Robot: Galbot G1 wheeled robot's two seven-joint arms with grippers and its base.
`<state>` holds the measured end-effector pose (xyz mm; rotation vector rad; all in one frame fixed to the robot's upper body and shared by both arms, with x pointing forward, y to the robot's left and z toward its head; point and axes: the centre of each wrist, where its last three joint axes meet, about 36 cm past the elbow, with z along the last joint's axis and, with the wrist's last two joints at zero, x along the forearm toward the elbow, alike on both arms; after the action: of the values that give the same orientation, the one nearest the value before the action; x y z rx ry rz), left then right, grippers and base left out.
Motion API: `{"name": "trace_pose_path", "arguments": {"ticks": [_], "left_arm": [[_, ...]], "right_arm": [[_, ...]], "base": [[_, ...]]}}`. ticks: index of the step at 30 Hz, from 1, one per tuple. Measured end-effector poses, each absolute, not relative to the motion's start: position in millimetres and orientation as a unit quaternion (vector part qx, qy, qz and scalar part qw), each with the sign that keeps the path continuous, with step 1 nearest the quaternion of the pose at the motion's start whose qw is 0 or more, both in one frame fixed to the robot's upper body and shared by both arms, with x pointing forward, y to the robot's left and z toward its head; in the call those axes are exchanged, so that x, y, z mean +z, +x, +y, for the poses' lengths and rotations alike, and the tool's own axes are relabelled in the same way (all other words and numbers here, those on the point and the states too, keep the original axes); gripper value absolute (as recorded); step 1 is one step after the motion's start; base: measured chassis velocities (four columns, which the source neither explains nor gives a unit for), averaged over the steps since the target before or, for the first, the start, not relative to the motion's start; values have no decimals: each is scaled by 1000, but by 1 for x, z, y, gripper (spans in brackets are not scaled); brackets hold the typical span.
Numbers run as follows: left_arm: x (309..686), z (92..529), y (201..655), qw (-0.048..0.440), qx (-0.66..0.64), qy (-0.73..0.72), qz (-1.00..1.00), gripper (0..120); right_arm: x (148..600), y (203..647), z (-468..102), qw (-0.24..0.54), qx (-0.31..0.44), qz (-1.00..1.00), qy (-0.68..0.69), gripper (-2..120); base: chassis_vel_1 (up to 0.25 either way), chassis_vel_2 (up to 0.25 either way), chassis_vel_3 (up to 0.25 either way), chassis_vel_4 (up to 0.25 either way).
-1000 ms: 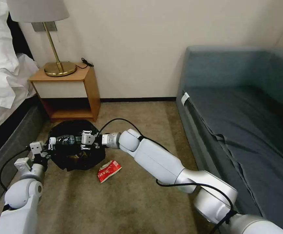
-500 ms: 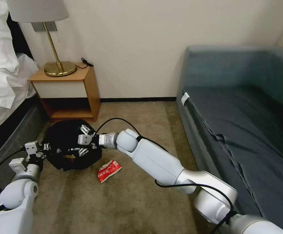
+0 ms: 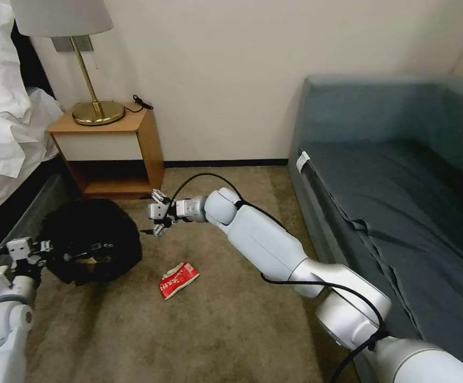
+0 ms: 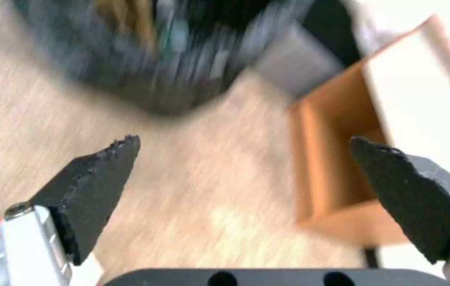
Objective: Pick up the trash bin, then pick up the garbage on the floor and place it into the trash bin.
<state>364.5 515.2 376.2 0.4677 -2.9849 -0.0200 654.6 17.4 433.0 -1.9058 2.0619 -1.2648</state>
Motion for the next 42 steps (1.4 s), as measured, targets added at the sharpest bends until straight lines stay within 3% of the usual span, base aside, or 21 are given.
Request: {"name": "trace_pose_path", "arguments": {"ticks": [12, 26, 42], "left_arm": [[385, 530, 341, 58, -12, 177, -982, 4], [412, 523, 328, 32, -7, 182, -983, 4], [456, 561, 318, -17, -10, 223, -975, 4]], "right_arm": [[347, 654, -24, -84, -452, 617, -639, 100], [308, 629, -16, -107, -421, 629, -645, 100], [278, 585, 11, -103, -365, 642, -666, 100]], "base": [[0, 0, 0, 0], [0, 0, 0, 0], [0, 0, 0, 0]]}}
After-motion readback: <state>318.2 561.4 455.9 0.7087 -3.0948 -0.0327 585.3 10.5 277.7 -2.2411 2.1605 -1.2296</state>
